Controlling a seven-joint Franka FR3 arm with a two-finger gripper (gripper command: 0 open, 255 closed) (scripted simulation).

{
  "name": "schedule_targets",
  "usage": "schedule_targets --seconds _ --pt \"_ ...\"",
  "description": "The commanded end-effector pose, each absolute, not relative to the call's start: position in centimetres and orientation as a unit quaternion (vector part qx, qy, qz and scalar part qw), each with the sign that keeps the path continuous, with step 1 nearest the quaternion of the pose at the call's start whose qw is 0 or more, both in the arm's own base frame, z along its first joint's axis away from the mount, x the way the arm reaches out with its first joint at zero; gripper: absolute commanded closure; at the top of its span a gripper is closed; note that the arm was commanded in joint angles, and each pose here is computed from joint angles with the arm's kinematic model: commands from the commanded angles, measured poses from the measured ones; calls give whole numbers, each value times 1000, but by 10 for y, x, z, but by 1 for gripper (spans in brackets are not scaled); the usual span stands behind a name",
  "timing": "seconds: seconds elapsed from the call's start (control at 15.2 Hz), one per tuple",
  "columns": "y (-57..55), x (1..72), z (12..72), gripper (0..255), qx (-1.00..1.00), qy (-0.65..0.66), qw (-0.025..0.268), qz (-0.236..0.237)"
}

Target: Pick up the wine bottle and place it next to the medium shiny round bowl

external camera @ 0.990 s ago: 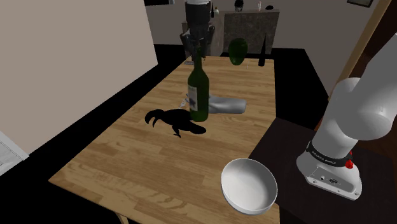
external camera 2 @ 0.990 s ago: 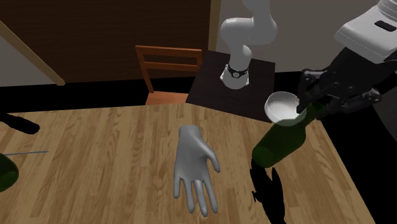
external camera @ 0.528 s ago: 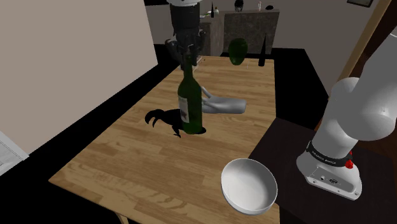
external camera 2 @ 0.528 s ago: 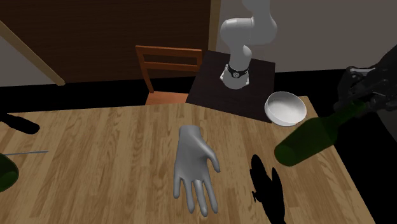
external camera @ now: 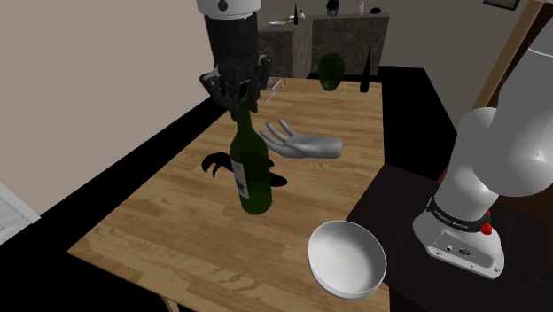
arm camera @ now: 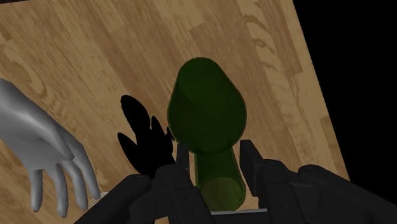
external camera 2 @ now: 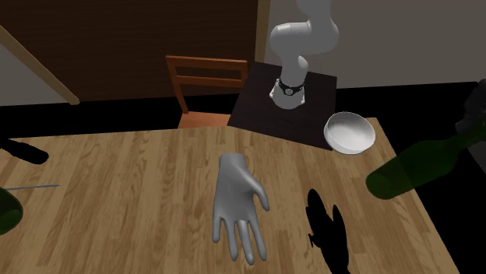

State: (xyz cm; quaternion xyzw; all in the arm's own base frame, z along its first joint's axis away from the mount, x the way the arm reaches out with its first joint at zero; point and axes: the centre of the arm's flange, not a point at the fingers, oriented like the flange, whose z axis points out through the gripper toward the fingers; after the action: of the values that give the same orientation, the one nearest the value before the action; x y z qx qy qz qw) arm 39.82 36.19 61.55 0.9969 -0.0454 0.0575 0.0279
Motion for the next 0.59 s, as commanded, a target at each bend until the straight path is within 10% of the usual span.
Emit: schedule_targets --seconds 0.0,0.53 --pt "369 397 609 255 997 -46 28 58" --pt "369 397 566 255 997 -46 28 58"
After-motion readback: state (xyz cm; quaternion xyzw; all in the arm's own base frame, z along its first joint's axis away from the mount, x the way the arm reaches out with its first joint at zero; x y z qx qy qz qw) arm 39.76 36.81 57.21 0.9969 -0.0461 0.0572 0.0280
